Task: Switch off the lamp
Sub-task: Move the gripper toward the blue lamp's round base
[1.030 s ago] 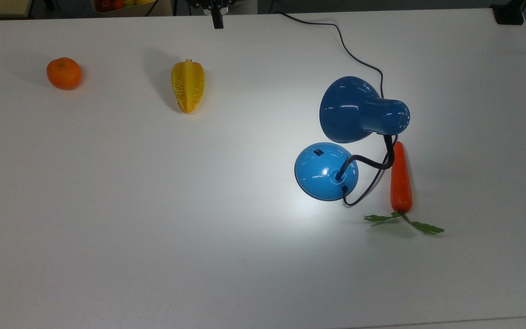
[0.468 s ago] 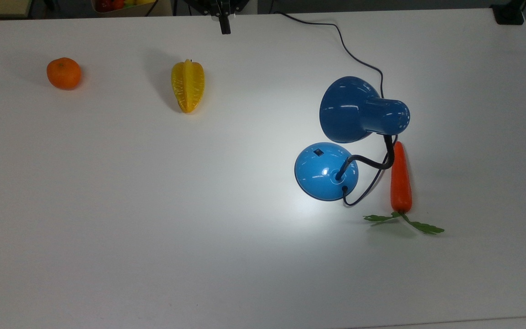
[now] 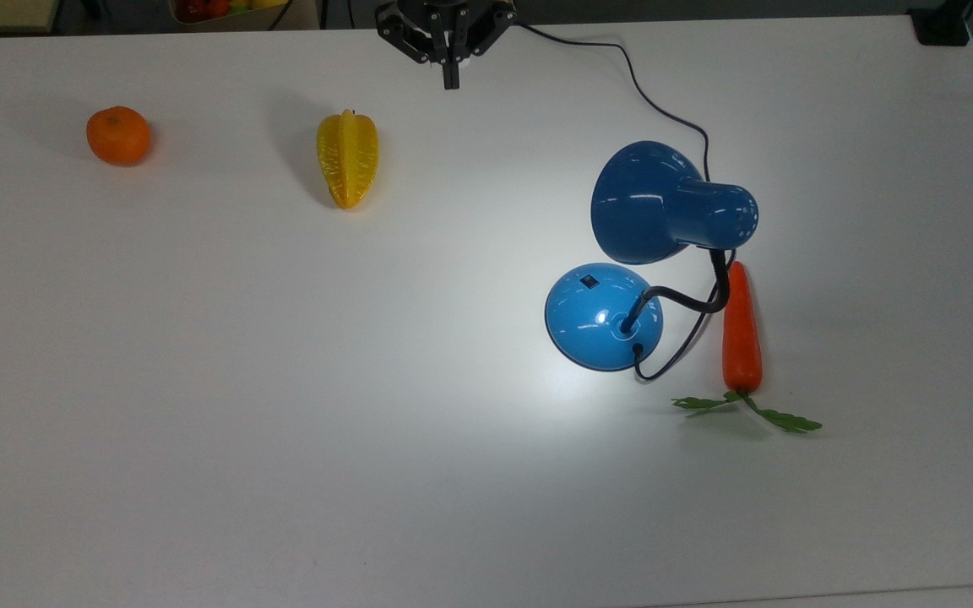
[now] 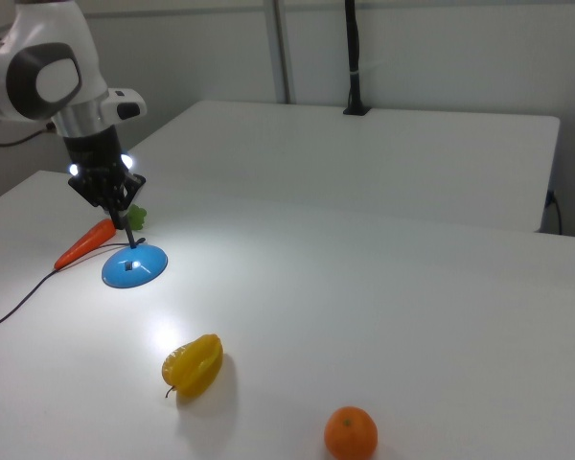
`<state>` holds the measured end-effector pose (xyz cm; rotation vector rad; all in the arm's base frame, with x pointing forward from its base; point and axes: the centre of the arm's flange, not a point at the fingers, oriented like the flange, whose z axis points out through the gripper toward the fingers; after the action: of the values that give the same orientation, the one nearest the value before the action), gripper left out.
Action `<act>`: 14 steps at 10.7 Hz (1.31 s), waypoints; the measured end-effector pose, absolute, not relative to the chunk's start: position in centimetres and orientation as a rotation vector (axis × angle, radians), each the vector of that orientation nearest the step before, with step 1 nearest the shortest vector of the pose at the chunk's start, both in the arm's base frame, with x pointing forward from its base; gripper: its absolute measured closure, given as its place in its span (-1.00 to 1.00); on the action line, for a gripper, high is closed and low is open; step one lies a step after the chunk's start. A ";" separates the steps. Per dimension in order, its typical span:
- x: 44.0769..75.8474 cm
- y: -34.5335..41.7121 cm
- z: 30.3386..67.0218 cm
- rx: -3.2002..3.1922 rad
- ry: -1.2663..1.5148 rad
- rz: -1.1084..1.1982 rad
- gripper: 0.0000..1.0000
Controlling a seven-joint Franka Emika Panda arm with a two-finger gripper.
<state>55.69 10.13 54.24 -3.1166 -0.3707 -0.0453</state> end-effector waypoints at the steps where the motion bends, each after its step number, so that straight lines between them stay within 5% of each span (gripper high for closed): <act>1: 55.6 10.6 53.0 -3.122 -0.393 -0.047 0.98; 14: 56.6 15.1 39.5 -3.078 -0.542 -0.333 0.98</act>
<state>56.59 15.08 39.51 -3.0778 -0.5423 -0.3331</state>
